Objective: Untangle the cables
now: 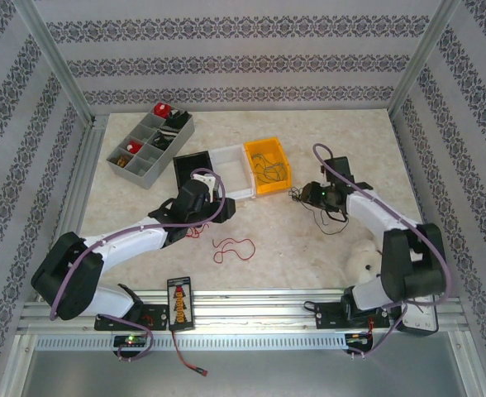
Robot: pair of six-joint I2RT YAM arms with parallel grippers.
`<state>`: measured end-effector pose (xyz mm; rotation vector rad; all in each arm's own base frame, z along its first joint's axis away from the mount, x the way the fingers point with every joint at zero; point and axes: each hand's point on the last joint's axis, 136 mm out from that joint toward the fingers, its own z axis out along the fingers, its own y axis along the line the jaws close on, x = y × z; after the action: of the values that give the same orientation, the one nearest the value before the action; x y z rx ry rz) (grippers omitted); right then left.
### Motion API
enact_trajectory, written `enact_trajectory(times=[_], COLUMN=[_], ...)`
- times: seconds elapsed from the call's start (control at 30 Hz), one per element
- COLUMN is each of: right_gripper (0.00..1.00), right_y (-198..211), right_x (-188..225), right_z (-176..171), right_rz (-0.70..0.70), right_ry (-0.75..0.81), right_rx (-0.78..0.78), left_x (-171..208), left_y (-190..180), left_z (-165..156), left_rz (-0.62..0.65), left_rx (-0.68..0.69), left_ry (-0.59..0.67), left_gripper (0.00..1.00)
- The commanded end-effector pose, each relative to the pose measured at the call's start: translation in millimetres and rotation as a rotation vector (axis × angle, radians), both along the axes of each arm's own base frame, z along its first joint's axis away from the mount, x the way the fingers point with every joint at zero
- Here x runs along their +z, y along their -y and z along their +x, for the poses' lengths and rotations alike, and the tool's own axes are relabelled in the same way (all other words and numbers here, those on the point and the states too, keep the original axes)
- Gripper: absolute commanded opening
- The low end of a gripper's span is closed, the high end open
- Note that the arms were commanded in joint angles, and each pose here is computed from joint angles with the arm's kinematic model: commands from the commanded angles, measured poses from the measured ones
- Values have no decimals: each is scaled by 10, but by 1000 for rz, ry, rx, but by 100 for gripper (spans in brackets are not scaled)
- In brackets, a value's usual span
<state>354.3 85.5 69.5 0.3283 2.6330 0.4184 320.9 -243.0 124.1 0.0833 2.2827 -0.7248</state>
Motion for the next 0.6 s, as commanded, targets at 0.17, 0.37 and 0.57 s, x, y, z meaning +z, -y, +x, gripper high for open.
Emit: enact_trajectory(times=[0.17,0.37,0.57], right_gripper=[46,35,0], right_y=[-36,-123,-94], right_x=[-192,-360,-132], right_z=[236,196,182], right_rz=[-76,-90,-79], right_ry=[-41,-79,-2], right_rx=[51,78,47], left_x=[197,177,155], left_y=[69,101,145], left_z=[70,61,55], left_rz=[-21,-21,-32], left_rx=[4,-13,-33], left_ry=[49,43,34], left_gripper=[50,50,49])
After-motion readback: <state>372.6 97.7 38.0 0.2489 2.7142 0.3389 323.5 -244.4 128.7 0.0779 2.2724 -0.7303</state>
